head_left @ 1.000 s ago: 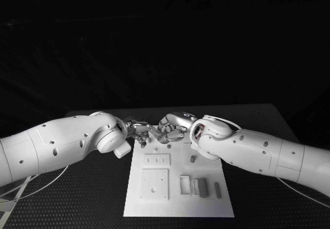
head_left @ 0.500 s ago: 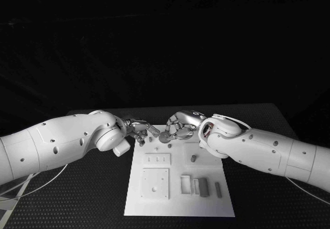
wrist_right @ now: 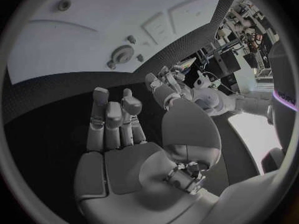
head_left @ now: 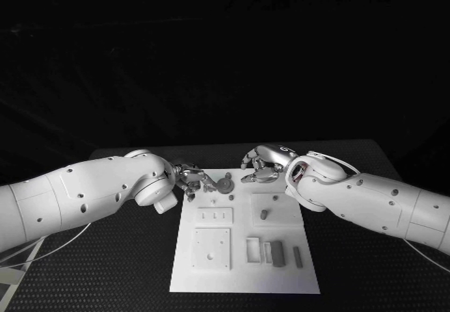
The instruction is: Assemble the parts on the task board
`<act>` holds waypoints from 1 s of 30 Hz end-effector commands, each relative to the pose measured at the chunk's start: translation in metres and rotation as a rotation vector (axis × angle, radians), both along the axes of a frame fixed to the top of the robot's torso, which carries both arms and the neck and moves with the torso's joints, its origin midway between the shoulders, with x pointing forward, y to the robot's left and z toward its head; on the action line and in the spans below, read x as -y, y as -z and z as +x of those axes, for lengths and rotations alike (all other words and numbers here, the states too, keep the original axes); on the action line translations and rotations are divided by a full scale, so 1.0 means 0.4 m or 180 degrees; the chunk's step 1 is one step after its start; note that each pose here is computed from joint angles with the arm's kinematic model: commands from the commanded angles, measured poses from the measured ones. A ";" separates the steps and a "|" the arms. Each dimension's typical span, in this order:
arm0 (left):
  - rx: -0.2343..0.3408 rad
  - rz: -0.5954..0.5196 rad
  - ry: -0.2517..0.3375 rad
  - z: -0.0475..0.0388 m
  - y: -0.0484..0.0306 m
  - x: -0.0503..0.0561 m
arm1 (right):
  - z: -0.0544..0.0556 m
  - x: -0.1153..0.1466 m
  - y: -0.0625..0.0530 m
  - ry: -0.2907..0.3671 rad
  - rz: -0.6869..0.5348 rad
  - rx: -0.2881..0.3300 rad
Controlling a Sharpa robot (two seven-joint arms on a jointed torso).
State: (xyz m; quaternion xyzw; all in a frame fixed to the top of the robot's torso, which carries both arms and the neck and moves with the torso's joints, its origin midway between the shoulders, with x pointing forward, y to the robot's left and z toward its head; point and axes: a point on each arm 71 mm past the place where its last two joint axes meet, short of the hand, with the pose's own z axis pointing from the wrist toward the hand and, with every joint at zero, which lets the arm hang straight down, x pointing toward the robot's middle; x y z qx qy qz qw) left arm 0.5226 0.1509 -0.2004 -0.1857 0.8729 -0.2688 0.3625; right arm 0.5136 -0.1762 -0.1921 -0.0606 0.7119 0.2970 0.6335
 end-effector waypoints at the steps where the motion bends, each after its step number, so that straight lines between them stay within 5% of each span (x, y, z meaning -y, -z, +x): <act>1: 0.0070 0.0459 0.0081 0.000 0.012 0.000 | 0.005 0.004 -0.016 0.0074 0.0189 -0.0017; 15: 0.0046 0.0770 0.0258 -0.010 0.060 0.037 | 0.019 -0.007 -0.083 0.0067 0.0342 0.0072; 30: -0.0040 0.0881 0.0354 -0.022 0.101 0.061 | 0.028 -0.019 -0.097 0.0053 0.0363 0.0082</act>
